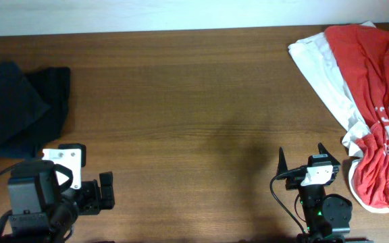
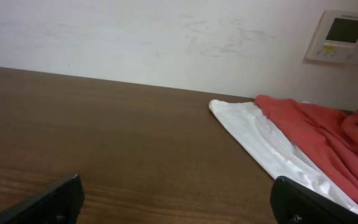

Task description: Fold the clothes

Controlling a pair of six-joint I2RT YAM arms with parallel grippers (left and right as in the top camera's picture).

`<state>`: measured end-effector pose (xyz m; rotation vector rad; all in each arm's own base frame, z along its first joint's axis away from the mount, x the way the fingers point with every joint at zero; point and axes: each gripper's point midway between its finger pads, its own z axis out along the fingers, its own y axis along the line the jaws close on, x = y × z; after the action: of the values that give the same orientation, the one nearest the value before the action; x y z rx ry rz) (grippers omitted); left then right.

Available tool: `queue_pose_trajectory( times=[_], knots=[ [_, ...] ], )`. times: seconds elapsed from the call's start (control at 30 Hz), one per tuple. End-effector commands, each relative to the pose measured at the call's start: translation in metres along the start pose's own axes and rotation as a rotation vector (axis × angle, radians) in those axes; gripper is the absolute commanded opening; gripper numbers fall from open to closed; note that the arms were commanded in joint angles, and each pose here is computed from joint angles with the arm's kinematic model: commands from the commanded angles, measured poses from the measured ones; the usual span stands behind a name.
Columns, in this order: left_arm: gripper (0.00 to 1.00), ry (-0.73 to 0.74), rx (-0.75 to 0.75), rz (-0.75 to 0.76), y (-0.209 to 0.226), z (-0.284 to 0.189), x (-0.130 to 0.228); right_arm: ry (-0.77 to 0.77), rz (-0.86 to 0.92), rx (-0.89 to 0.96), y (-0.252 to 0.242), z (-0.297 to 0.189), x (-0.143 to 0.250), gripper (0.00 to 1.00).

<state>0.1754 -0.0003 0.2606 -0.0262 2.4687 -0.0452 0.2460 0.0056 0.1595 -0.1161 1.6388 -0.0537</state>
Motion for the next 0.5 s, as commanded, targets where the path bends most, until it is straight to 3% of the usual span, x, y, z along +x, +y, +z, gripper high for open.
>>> queue_pose_trajectory(
  times=[0.0,0.1,0.3,0.47],
  knots=[
    [0.99,-0.064,-0.011,0.004,0.001,-0.006,-0.004,0.001,-0.002,0.003,-0.001,0.000,0.002,0.99],
    [0.99,-0.224,-0.019,0.019,0.002,0.004,-0.013,0.001,-0.002,0.003,-0.001,0.000,0.002,0.99],
    [0.99,-0.544,0.063,0.083,-0.014,0.065,0.018,0.001,-0.002,0.003,-0.001,0.000,0.002,0.99],
    [0.99,-0.813,0.085,0.103,-0.019,0.088,-0.002,0.001,-0.002,0.003,-0.001,0.000,0.002,0.99]
  ],
)
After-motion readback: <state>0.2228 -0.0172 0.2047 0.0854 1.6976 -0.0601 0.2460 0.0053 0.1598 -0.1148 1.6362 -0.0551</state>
